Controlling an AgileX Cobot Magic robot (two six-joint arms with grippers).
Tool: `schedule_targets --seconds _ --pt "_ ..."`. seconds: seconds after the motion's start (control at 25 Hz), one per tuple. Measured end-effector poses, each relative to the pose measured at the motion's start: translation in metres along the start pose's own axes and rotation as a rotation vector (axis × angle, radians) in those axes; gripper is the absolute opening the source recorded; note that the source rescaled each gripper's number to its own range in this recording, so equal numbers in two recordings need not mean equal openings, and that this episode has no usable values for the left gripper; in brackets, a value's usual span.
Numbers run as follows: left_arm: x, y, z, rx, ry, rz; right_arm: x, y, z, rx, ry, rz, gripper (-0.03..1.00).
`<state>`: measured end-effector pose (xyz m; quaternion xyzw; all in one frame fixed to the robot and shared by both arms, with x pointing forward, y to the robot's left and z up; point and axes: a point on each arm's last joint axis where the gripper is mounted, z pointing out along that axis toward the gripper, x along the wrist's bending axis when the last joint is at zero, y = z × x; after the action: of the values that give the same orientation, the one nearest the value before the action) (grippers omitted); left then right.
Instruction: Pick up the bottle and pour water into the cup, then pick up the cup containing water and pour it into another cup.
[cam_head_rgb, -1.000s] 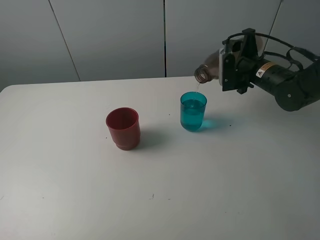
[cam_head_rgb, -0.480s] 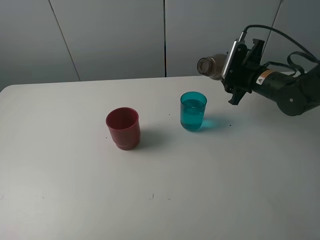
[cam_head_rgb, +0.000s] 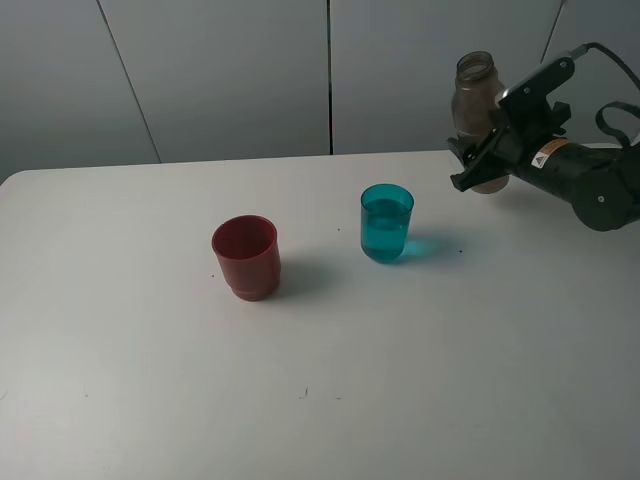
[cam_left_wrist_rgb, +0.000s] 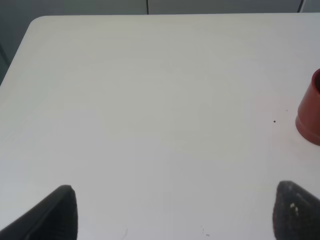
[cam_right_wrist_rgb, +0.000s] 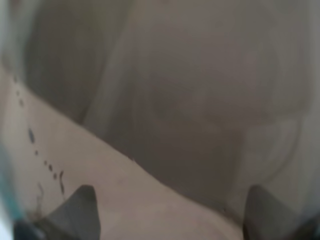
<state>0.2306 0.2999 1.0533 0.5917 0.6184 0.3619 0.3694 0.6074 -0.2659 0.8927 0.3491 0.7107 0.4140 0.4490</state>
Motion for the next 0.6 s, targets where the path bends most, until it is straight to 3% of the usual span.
schedule_targets --seconds 0.16,0.32,0.6 --pt "0.0 0.0 0.0 0.0 0.0 0.0 -0.019 -0.009 -0.005 0.014 -0.055 0.254 0.0" --pt "0.0 0.0 0.0 0.0 0.0 0.0 -0.027 -0.014 -0.007 0.02 -0.08 0.381 0.0" --pt "0.0 0.0 0.0 0.0 0.0 0.0 -0.029 -0.022 0.014 0.001 -0.057 0.407 0.0"
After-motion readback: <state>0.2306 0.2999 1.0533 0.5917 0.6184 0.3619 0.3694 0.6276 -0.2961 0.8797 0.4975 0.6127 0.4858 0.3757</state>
